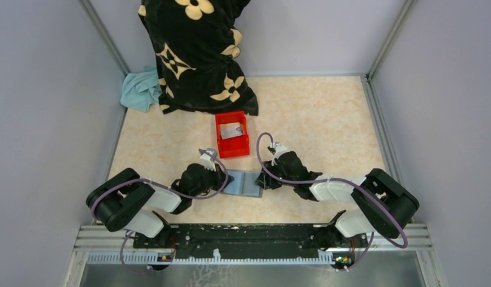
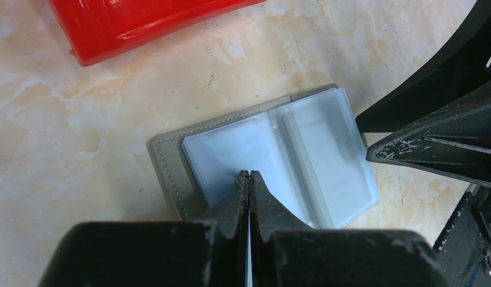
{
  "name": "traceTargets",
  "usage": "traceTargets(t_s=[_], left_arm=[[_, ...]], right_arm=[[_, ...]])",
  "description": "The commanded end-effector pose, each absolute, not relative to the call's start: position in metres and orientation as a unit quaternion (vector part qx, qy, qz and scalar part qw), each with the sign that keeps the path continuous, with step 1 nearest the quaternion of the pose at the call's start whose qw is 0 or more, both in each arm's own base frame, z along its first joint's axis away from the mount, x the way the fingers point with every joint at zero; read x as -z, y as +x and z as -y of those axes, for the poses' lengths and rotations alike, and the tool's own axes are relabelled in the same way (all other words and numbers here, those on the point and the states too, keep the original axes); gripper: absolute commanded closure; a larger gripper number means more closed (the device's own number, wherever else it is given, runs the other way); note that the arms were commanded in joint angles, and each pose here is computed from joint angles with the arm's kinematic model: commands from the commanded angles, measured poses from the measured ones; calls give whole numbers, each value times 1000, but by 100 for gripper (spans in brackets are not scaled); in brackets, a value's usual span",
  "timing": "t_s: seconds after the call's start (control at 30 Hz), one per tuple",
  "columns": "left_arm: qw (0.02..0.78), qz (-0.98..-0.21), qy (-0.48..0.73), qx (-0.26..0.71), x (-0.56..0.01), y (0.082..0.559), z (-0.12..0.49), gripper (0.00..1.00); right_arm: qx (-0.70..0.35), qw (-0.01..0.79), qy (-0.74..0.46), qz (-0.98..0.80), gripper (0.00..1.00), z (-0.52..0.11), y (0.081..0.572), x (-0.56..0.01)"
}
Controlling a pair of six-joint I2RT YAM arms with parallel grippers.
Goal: Take the credit cards out of the card holder
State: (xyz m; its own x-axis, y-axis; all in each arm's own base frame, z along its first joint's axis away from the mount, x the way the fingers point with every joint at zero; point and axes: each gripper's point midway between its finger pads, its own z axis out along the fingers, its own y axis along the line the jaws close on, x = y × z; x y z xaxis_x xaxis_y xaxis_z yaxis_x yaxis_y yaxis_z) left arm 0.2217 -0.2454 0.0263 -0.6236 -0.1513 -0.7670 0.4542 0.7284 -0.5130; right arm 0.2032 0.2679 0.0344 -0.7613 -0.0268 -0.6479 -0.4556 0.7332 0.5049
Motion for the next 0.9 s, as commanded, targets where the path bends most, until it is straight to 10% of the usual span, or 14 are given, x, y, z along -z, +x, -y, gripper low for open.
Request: traceTargets(t_s=[0.0,0.23,0.87], left_arm=[[398,-842,95,352,-11,209,240,100],[390,-840,99,365,-10,205,244,100],[391,-826,109,390,-19,202,253,100]], right_arm=[[-356,321,-142,-866,60,-278,199,-40],[-362,320,-157,-861,100,-291,195,-48],[-410,369,-173,-816,100,-315,205,-114]])
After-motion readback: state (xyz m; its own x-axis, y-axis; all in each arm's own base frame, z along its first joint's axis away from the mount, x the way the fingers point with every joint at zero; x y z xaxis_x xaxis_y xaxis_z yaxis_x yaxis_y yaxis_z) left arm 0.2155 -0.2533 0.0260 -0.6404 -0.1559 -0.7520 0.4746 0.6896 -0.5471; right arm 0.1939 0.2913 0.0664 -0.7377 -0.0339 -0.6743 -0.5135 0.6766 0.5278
